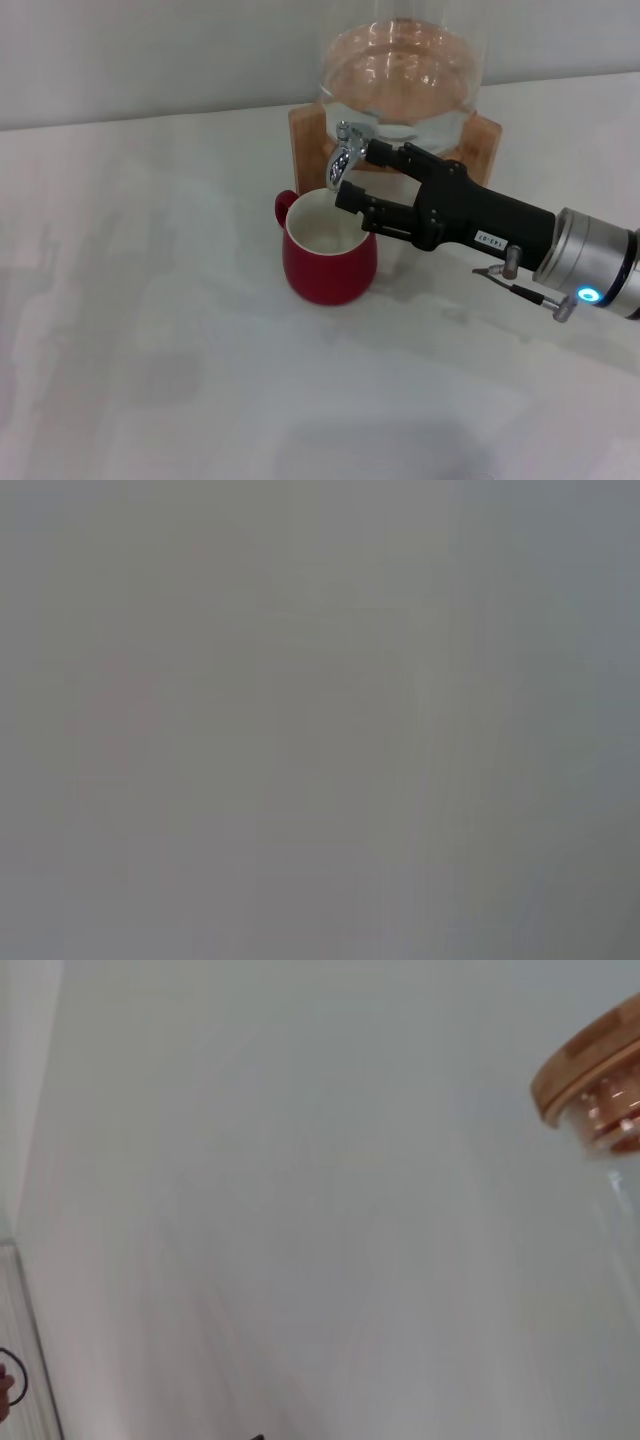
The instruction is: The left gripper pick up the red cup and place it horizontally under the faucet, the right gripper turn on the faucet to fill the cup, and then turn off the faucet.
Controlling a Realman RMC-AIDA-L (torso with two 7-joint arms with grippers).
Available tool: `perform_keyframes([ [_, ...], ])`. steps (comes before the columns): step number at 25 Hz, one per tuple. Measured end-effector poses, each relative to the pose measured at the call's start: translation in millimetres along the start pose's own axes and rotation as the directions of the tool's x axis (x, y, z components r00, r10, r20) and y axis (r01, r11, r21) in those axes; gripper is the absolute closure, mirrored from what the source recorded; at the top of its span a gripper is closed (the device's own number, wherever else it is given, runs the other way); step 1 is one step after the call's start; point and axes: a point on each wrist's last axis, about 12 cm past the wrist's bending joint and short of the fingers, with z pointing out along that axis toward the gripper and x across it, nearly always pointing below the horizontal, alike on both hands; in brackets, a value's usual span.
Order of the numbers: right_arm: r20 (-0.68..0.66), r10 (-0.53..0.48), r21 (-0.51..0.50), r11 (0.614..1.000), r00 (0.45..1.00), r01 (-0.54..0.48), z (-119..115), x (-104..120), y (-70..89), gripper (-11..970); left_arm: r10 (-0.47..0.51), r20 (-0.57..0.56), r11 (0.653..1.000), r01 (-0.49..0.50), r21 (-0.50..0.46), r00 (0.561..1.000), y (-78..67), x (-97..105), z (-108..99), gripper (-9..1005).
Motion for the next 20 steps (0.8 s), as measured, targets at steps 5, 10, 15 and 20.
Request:
perform_keyframes([
  [5, -0.001, -0.001, -0.002, 1.000, 1.000, 0.001, 0.7, -0.2, 0.1, 86, 0.001, -0.001, 1.000, -0.001, 0.000, 1.000, 0.2, 0.1, 0.2, 394],
  [10, 0.002, -0.004, -0.007, 1.000, 1.000, 0.004, 1.9, -1.3, 0.1, 86, 0.001, -0.001, 1.000, -0.001, -0.001, 1.000, 0.2, 0.1, 0.1, 395],
  [15, -0.004, -0.002, -0.014, 1.000, 1.000, 0.002, 3.1, -0.8, 1.1, 87, 0.001, -0.001, 1.000, -0.001, -0.001, 1.000, 0.2, 0.1, 0.0, 395],
  [20, -0.005, 0.002, -0.014, 1.000, 1.000, -0.002, 3.3, -0.8, 1.0, 87, 0.001, 0.000, 1.000, -0.001, 0.000, 1.000, 0.1, 0.0, 0.3, 395],
])
